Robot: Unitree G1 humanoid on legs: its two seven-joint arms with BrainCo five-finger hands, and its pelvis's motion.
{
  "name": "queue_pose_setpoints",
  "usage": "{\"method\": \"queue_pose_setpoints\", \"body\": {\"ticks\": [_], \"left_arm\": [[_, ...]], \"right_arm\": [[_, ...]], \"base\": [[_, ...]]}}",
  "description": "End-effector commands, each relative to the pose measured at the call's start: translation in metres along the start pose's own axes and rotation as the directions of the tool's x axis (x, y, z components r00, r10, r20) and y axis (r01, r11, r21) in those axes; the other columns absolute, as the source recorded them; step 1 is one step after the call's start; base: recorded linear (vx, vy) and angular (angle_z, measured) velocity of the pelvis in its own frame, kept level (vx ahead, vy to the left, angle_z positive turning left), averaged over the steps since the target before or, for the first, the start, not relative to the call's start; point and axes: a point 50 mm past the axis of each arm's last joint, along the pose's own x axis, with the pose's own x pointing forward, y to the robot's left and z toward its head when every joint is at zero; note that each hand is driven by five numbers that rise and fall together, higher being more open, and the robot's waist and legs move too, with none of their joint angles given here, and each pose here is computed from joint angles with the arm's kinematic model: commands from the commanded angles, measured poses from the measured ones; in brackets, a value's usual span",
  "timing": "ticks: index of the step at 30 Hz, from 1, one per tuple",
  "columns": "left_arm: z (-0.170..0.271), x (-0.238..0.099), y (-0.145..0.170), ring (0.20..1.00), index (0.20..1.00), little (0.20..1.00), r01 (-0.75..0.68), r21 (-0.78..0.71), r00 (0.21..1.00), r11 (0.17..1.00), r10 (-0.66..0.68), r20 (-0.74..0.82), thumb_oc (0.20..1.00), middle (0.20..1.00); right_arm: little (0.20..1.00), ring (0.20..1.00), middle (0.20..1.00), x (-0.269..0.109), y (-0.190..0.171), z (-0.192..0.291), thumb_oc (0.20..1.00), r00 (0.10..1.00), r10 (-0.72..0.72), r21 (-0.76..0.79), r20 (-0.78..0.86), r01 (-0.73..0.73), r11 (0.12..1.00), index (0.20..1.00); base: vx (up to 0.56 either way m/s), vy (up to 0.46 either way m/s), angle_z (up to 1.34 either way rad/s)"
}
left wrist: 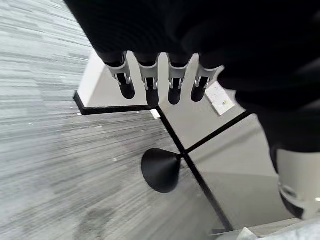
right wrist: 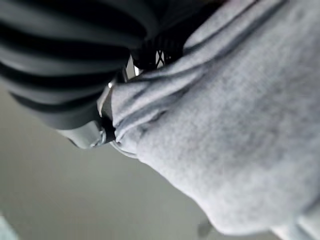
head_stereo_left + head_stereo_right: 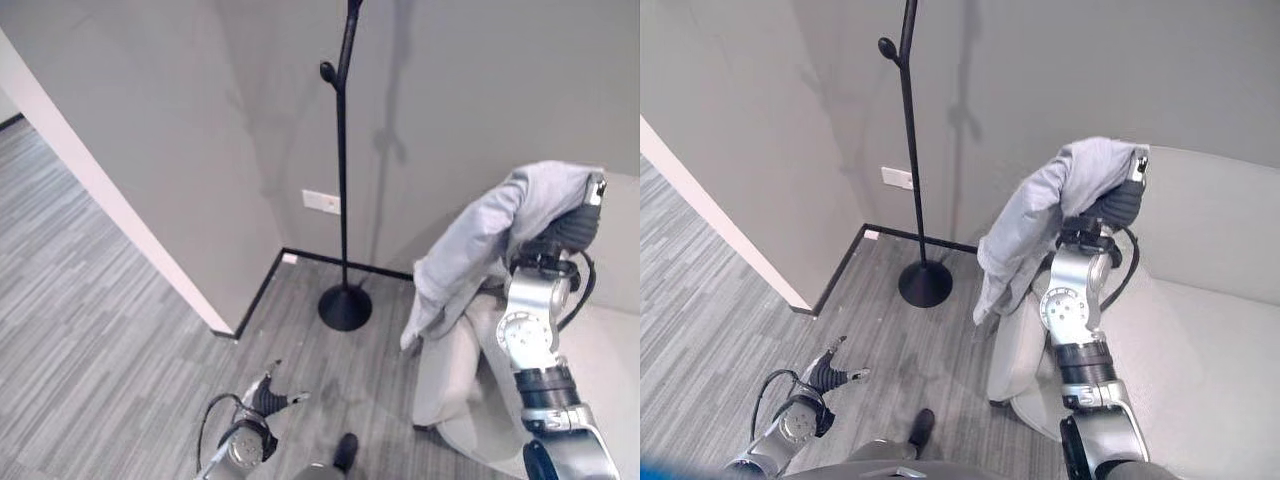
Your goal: Hang the clothes on the sofa on the clothes rack.
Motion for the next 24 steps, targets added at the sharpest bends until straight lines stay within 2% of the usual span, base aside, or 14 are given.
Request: {"method": "queue_pose_setpoints", "body": {"ticks": [1,4,11,13,14,17,18,19,21,23,24], "left_arm": [[0.022,0.013,0.001,1.000,1.000,1.000,-0.034,-0.056,0.998,0.998,0.037,0.056,1.000,1.000],[0.030,0.017,0.003,1.000,1.000,1.000,-0.054,-0.060,0.995,0.997,0.059,0.080,1.000,1.000],[0.071,0.037,0.024,1.000,1.000,1.000,-0.206,-0.133,0.960,0.969,0.227,0.165,1.000,1.000],[0.088,0.042,0.034,1.000,1.000,1.000,-0.255,-0.196,0.934,0.947,0.293,0.204,1.000,1.000],[0.105,0.047,0.045,1.000,1.000,1.000,-0.311,-0.226,0.897,0.923,0.363,0.251,1.000,1.000],[0.123,0.050,0.054,1.000,1.000,1.000,-0.351,-0.255,0.858,0.901,0.419,0.296,1.000,1.000],[0.137,0.052,0.063,1.000,1.000,1.000,-0.396,-0.259,0.820,0.881,0.467,0.332,1.000,1.000],[0.137,0.052,0.064,1.000,1.000,1.000,-0.398,-0.260,0.818,0.880,0.469,0.333,1.000,1.000],[0.156,0.053,0.077,1.000,1.000,1.000,-0.442,-0.286,0.762,0.850,0.524,0.380,1.000,1.000],[0.156,0.053,0.078,1.000,1.000,1.000,-0.443,-0.288,0.761,0.849,0.526,0.380,1.000,1.000],[0.166,0.053,0.086,1.000,1.000,1.000,-0.464,-0.305,0.726,0.832,0.554,0.407,1.000,1.000]], "right_arm": [[0.200,0.200,0.200,0.023,0.062,0.033,0.200,0.954,0.249,-0.041,0.164,-0.246,0.968,0.200],[0.200,0.200,0.200,0.031,0.079,0.038,0.200,0.941,0.283,-0.042,0.185,-0.280,0.959,0.200],[0.200,0.200,0.200,0.053,0.134,0.051,0.200,0.896,0.385,-0.091,0.222,-0.374,0.923,0.200],[0.200,0.200,0.200,0.059,0.149,0.053,0.200,0.886,0.402,-0.109,0.231,-0.387,0.916,0.200],[0.200,0.200,0.200,0.063,0.162,0.053,0.200,0.879,0.417,-0.117,0.231,-0.401,0.909,0.200],[0.200,0.200,0.200,0.068,0.176,0.055,0.200,0.874,0.424,-0.122,0.238,-0.406,0.905,0.200],[0.200,0.200,0.200,0.069,0.188,0.054,0.200,0.869,0.435,-0.112,0.236,-0.420,0.901,0.200],[0.200,0.200,0.200,0.069,0.189,0.054,0.200,0.868,0.436,-0.111,0.236,-0.421,0.900,0.200],[0.200,0.200,0.200,0.071,0.204,0.057,0.200,0.856,0.451,-0.109,0.250,-0.438,0.892,0.200],[0.200,0.200,0.200,0.071,0.205,0.057,0.200,0.856,0.453,-0.109,0.251,-0.440,0.891,0.200],[0.200,0.200,0.200,0.071,0.214,0.059,0.200,0.851,0.456,-0.096,0.260,-0.447,0.890,0.200]], "base": [[-0.01,-0.015,-0.11],[-0.01,-0.012,-0.05],[-0.01,-0.007,-0.03],[-0.02,-0.019,-0.04],[-0.02,-0.014,-0.04],[-0.03,-0.007,-0.03],[-0.03,-0.010,-0.07],[-0.03,-0.009,-0.10],[-0.01,-0.003,-0.09],[0.00,0.000,-0.02],[0.00,0.000,0.00]]}}
